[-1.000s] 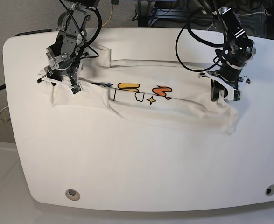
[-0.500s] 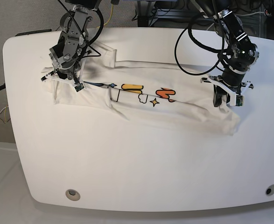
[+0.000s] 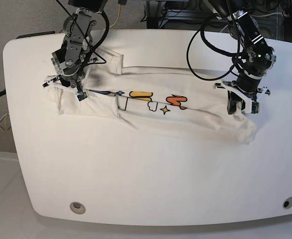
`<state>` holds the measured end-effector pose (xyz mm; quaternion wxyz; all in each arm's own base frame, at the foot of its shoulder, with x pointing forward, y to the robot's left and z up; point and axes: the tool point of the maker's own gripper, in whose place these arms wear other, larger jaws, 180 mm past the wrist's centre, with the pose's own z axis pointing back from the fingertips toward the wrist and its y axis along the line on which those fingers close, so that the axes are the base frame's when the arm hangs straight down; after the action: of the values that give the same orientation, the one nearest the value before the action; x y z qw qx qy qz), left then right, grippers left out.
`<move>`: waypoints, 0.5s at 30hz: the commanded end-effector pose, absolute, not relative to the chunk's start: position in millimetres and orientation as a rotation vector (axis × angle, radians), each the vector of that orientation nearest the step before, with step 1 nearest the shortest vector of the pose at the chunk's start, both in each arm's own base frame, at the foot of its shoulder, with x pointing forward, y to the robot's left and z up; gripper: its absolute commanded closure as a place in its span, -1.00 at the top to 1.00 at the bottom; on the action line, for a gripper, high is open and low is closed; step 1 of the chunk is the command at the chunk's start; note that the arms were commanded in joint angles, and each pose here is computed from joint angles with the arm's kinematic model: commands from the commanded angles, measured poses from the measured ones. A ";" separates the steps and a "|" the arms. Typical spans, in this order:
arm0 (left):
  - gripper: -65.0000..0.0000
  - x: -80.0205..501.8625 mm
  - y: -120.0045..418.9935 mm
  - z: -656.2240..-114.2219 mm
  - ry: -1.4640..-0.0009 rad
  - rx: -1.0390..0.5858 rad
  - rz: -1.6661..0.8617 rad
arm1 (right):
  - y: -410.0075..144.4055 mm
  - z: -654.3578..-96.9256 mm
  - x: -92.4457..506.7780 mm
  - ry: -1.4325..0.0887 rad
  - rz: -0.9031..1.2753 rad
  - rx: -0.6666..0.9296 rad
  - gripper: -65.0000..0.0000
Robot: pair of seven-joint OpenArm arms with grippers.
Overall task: Fold the T-shirt properly
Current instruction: 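Drag the gripped end with the left gripper toward the right gripper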
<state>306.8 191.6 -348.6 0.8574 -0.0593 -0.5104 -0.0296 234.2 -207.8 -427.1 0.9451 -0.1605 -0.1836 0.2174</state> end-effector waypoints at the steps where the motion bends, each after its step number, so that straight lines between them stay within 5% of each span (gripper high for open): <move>1: -0.93 316.5 191.5 -324.0 -1.144 -0.113 -0.079 | -202.4 -429.0 233.6 -0.378 0.451 -0.299 -1.00; 15: -0.93 349.0 182.3 -288.4 -1.148 -0.085 -0.145 | -202.2 -429.4 233.1 -0.377 0.451 -0.297 -1.00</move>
<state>337.8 182.0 -308.9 0.8528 -0.0431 -0.5161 -0.0669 234.3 -207.4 -427.2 0.9451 -0.1593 -0.1849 0.2174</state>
